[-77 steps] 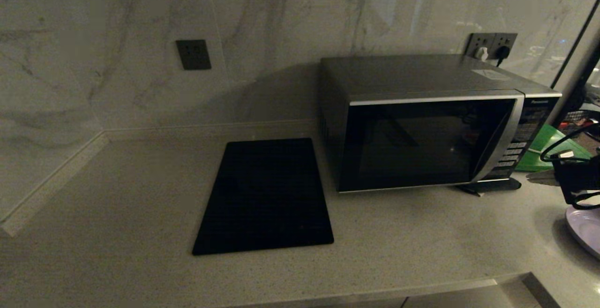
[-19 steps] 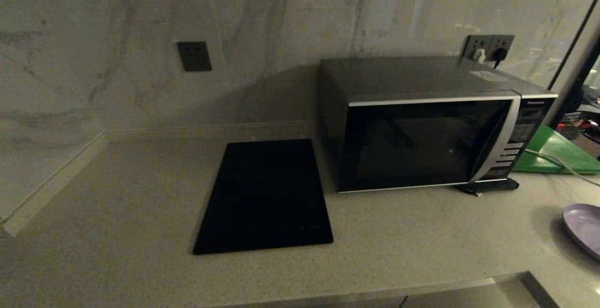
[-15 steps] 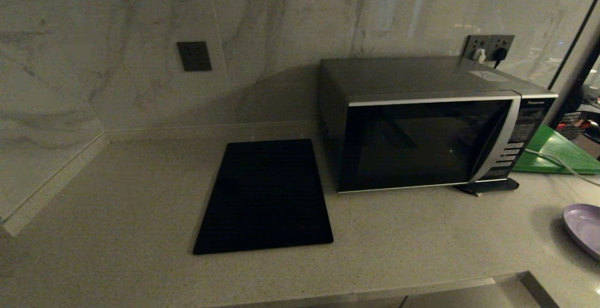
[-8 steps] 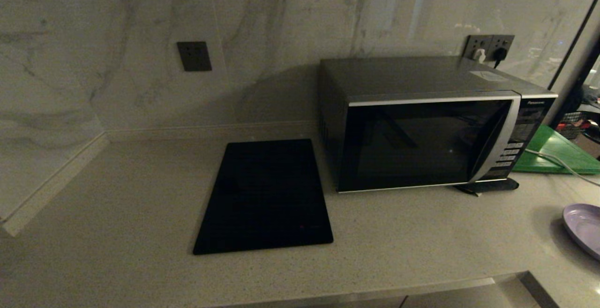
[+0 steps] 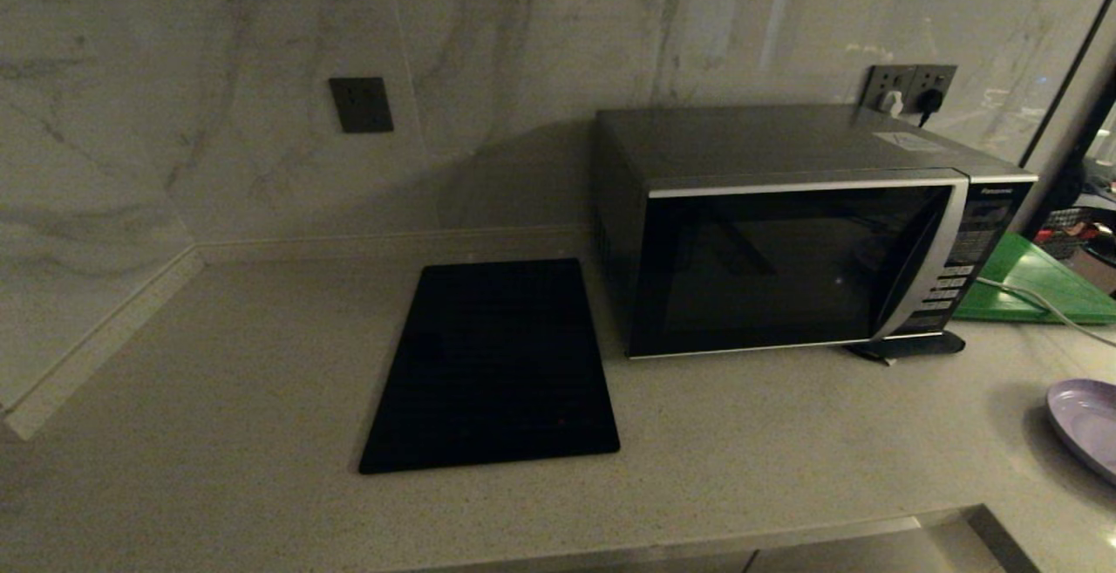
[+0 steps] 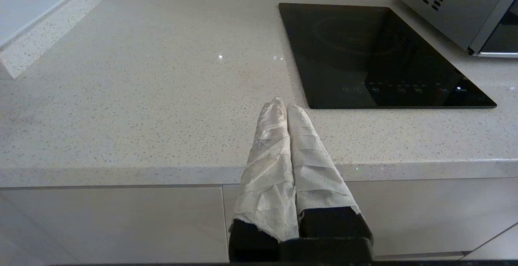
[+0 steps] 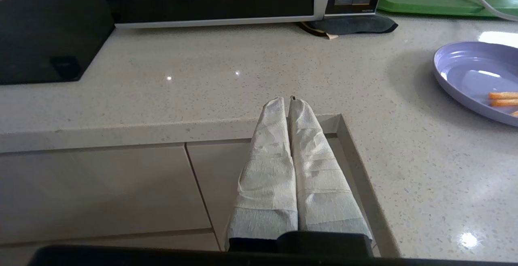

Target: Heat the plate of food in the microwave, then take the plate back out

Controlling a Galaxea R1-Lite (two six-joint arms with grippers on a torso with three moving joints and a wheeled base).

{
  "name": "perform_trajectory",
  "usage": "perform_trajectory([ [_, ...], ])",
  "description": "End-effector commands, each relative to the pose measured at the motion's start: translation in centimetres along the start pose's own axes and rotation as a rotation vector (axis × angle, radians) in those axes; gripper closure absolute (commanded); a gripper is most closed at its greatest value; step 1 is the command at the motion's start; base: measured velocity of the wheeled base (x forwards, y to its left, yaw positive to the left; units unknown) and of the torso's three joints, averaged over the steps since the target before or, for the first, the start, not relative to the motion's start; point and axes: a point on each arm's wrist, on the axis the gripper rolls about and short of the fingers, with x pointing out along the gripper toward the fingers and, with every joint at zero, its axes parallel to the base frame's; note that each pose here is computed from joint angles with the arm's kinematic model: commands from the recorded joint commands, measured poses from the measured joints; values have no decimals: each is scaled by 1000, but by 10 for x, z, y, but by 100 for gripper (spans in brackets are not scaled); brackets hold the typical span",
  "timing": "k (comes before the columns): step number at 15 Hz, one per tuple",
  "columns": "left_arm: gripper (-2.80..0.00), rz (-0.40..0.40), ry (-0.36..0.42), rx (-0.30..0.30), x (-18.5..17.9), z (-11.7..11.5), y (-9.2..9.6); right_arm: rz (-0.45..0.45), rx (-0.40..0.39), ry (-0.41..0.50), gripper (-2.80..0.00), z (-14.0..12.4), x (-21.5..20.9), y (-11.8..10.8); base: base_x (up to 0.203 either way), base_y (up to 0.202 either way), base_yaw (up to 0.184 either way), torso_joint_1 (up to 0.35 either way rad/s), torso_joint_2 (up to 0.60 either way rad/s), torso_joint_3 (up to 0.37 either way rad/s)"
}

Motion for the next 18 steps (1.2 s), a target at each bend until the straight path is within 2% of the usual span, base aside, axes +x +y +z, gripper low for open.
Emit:
perform_trajectory([
  [1,0,1,1,-1,0,0,0,-1,4,4,0,0,0,0,0,0,0,0,0,0],
  [18,0,1,1,-1,0,0,0,-3,10,4,0,0,0,0,0,0,0,0,0,0],
])
